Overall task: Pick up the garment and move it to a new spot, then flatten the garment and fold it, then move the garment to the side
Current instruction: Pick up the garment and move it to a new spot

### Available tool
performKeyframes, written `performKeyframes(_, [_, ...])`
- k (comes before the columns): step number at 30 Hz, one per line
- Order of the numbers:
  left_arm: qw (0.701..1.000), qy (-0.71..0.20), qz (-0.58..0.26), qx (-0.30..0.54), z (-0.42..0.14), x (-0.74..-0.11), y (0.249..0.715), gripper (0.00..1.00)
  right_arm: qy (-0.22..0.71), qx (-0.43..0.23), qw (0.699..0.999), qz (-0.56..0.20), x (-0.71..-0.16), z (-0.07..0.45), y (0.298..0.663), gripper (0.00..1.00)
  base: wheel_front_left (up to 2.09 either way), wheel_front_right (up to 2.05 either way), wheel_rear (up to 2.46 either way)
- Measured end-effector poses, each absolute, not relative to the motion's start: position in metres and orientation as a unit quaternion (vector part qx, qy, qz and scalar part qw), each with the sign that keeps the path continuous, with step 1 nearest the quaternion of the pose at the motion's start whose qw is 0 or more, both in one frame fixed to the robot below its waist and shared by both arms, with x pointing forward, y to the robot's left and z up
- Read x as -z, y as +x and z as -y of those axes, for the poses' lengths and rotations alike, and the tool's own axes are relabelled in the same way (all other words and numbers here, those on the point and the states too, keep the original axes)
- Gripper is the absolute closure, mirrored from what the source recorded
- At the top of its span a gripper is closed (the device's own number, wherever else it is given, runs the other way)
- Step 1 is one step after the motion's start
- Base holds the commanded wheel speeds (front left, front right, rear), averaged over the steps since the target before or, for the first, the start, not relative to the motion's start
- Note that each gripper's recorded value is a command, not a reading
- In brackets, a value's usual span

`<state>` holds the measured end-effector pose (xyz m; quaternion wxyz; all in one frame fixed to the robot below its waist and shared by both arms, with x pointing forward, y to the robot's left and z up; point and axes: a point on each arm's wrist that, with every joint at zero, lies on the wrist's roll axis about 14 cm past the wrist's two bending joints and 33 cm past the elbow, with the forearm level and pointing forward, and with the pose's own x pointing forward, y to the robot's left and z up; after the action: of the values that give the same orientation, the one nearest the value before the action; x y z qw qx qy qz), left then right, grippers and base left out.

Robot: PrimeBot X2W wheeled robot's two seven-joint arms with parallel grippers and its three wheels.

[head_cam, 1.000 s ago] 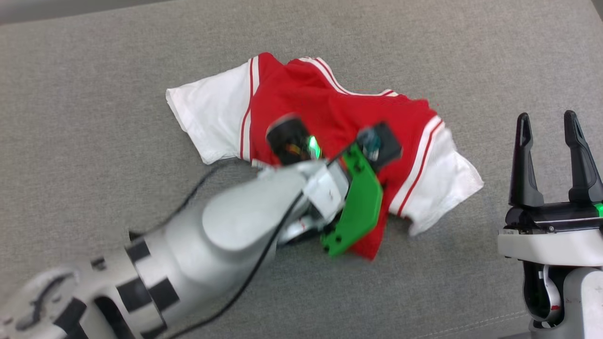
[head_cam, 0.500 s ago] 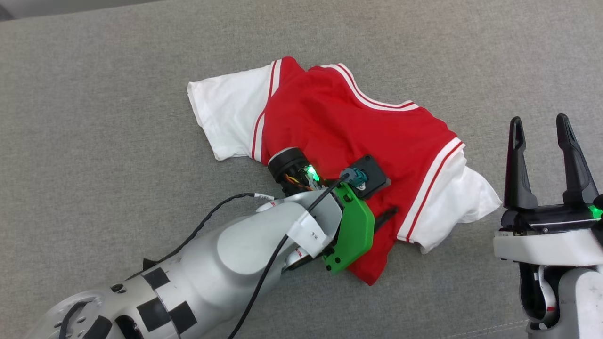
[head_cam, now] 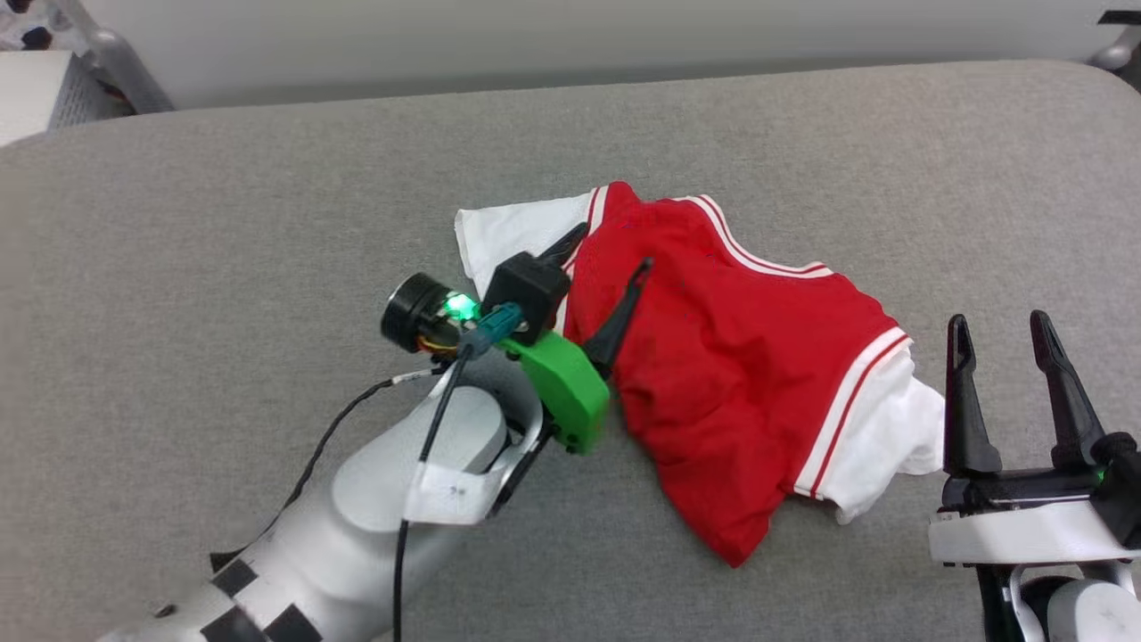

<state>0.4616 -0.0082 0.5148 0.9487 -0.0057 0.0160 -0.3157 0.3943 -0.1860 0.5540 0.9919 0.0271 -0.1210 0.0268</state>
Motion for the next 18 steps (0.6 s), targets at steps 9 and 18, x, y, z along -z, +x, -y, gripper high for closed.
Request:
performKeyframes(9, [0.994,0.018,0.06,0.093,-0.123,-0.543,0.436,0.0,0.035,-0.058,0.99,0.126,-0.559,0.165,0.388,0.0,0.0,0.0,0.0])
performKeyframes(18, [0.994,0.034,0.102,-0.023,-0.192,-0.559,0.394,0.0,0.037,-0.073,0.988,0.129,-0.562,0.156,0.382,0.0,0.0,0.0,0.0])
